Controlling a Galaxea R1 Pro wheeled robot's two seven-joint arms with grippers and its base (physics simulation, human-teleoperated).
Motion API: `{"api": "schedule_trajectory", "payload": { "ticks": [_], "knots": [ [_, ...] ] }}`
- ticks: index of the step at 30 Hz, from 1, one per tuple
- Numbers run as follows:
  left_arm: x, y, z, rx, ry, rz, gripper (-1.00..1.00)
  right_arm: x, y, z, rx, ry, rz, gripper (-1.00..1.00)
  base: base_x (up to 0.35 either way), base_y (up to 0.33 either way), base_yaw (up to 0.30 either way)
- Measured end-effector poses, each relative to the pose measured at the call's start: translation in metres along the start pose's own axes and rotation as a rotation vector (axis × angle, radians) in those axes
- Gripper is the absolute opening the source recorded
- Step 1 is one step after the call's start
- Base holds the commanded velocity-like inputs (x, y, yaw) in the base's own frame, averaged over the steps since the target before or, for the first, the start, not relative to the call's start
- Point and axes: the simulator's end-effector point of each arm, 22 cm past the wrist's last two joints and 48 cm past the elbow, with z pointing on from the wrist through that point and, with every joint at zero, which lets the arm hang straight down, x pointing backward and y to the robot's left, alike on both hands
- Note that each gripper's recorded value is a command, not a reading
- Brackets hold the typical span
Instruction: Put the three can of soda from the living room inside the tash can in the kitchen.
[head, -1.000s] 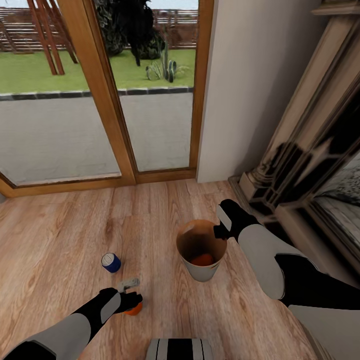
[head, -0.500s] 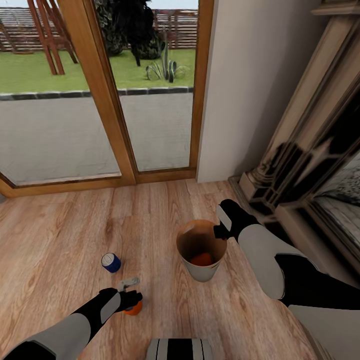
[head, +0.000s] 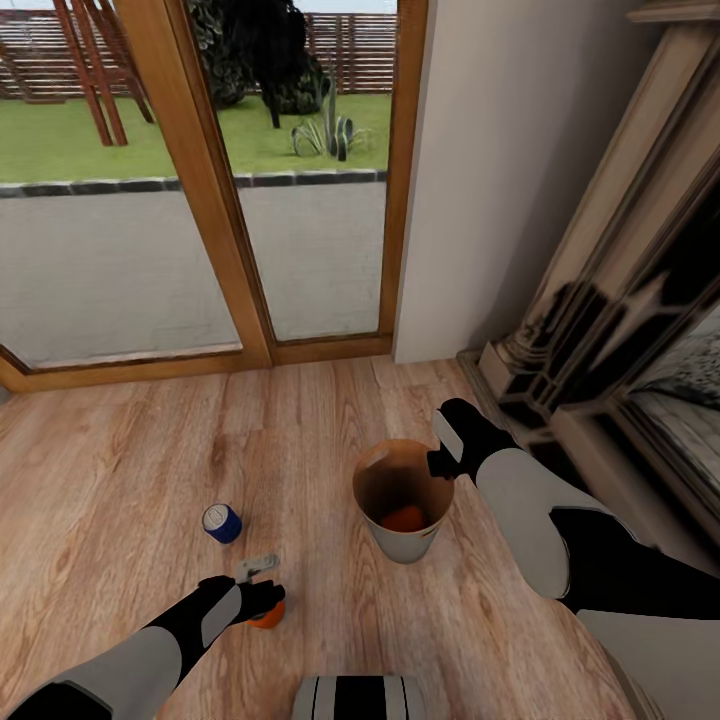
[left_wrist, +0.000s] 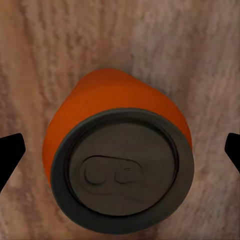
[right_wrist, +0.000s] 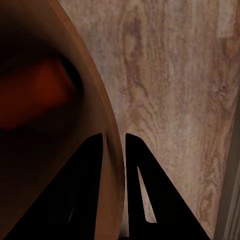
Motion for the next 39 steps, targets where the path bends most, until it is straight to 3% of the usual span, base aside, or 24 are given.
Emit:
{"api": "schedule_trajectory", "payload": {
  "ticks": [8,9,22,39],
  "knots": [
    [0.000,0.000,0.000,0.000,-0.001,0.000,1.00,0.000,0.000,0.000,0.000,0.000,0.000,-1.00,0.000,0.000,0.000],
    [0.000,0.000,0.000,0.000,-0.001,0.000,-1.00,0.000,0.000,0.000,0.000,0.000,0.000,-1.00,0.000,0.000,0.000],
    [0.004,0.000,0.001,0.002,-0.003,-0.004,-1.00,0.000,0.000,0.000,-0.001,0.000,0.000,-1.00,0.000,0.000,0.000],
    [-0.028,-0.013,-0.027,0.037,-0.089,0.007,-1.00,-0.012,-0.008,-0.045,0.002,-0.068,0.011,-1.00,0.000,0.000,0.000]
  ]
}}
